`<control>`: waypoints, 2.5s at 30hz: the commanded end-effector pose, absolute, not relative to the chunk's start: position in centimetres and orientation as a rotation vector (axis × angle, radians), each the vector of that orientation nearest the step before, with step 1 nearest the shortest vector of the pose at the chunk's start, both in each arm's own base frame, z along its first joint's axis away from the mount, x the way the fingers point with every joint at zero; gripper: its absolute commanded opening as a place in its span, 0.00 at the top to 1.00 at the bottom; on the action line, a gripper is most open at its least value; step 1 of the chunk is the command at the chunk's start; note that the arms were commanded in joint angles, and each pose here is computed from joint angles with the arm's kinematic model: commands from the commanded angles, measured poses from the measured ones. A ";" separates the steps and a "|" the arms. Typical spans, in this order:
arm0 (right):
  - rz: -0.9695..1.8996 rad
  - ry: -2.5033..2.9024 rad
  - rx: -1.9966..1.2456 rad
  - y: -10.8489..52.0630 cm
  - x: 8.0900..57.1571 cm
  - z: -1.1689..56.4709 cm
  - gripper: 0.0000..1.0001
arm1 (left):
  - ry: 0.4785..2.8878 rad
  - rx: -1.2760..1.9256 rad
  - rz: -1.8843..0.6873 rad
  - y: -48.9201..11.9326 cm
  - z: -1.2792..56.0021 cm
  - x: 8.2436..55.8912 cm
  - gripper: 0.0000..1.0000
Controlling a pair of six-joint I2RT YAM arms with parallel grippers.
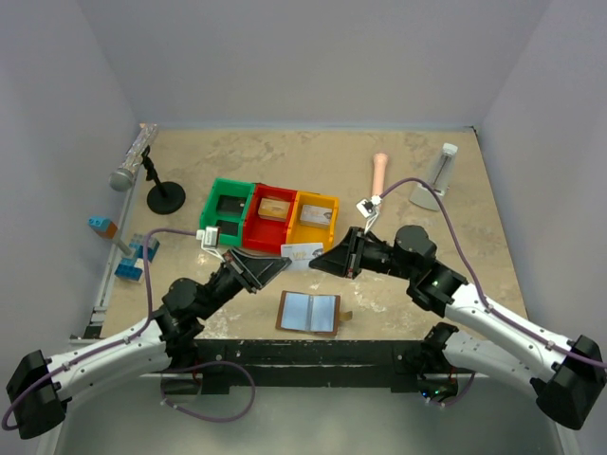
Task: Take the credit cards out of the card holder
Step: Place the credit card in the storage box.
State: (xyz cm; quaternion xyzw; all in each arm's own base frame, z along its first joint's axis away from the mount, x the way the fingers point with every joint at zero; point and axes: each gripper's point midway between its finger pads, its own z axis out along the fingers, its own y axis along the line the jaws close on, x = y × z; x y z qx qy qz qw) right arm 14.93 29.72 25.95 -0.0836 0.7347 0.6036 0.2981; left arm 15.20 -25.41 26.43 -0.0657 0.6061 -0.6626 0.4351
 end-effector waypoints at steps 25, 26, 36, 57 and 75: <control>1.752 1.742 -0.126 29.0 15.8 29.8 0.71 | 1.262 -0.228 -1.766 -24.1 29.8 15.2 1.00; 1.752 1.739 -0.125 28.9 15.8 29.9 0.70 | 1.266 -0.228 -1.767 -24.1 29.7 15.2 1.00; 1.753 1.736 -0.131 28.5 16.0 30.1 0.73 | 1.281 -0.223 -1.774 -24.3 29.4 15.1 1.00; 1.558 1.791 -0.054 24.5 17.5 29.2 1.00 | 1.369 -0.240 -1.549 -22.3 29.0 16.3 0.44; 0.994 2.091 0.221 23.3 29.9 22.5 1.00 | 1.732 -0.361 -1.089 -17.5 20.2 17.7 0.52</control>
